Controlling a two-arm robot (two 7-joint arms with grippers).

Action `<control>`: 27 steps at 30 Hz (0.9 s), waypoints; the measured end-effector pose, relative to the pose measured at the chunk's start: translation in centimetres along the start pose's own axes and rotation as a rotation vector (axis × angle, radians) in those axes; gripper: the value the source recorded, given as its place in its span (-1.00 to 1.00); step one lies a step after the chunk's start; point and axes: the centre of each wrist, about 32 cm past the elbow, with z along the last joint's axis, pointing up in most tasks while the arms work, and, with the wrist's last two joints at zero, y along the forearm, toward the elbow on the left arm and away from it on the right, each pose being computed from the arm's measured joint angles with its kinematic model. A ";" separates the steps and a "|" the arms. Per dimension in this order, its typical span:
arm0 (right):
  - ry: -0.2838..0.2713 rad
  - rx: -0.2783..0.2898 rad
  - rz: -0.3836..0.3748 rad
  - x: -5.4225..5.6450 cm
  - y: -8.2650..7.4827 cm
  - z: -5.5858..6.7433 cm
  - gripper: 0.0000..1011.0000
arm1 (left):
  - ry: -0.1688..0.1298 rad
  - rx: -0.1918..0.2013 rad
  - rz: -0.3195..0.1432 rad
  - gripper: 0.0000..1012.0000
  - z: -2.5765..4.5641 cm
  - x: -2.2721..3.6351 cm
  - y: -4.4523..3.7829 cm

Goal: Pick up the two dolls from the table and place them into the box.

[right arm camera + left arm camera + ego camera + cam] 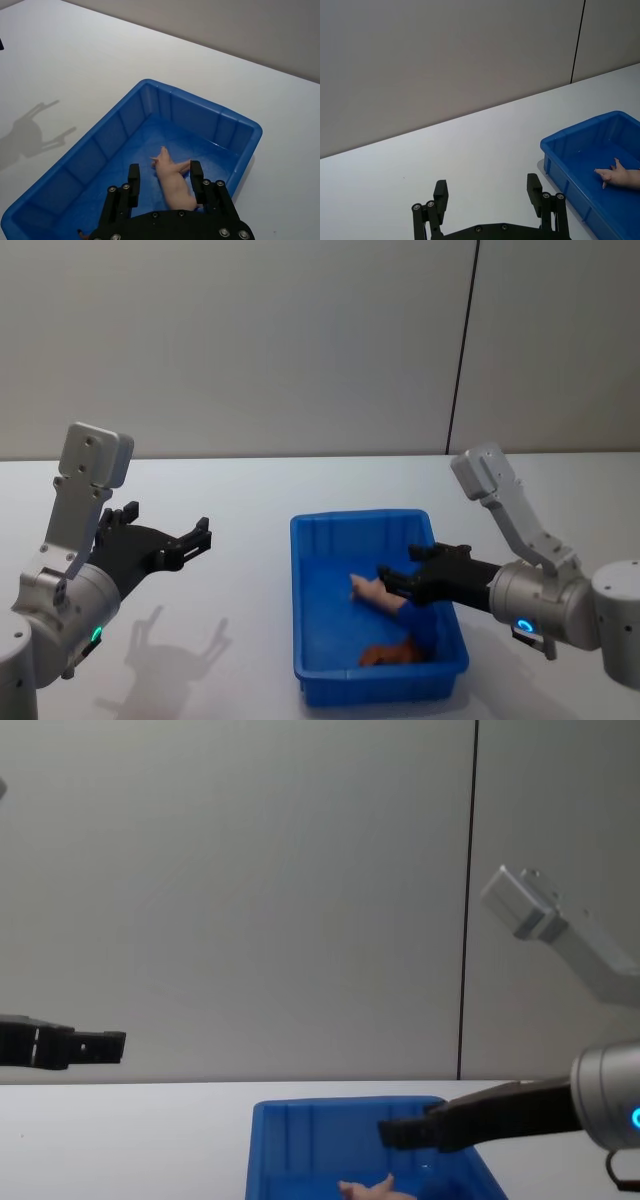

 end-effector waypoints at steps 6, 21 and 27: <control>0.003 -0.007 0.006 0.0 0.1 -0.1 0.46 | 0.000 0.000 0.000 0.98 0.00 0.00 0.00; 0.027 0.140 0.008 1.0 -1.4 0.8 0.98 | 0.000 0.000 0.000 0.98 0.00 0.00 0.00; 0.065 0.219 0.003 1.7 -2.6 1.0 0.98 | 0.000 0.000 0.000 0.98 0.00 0.00 0.00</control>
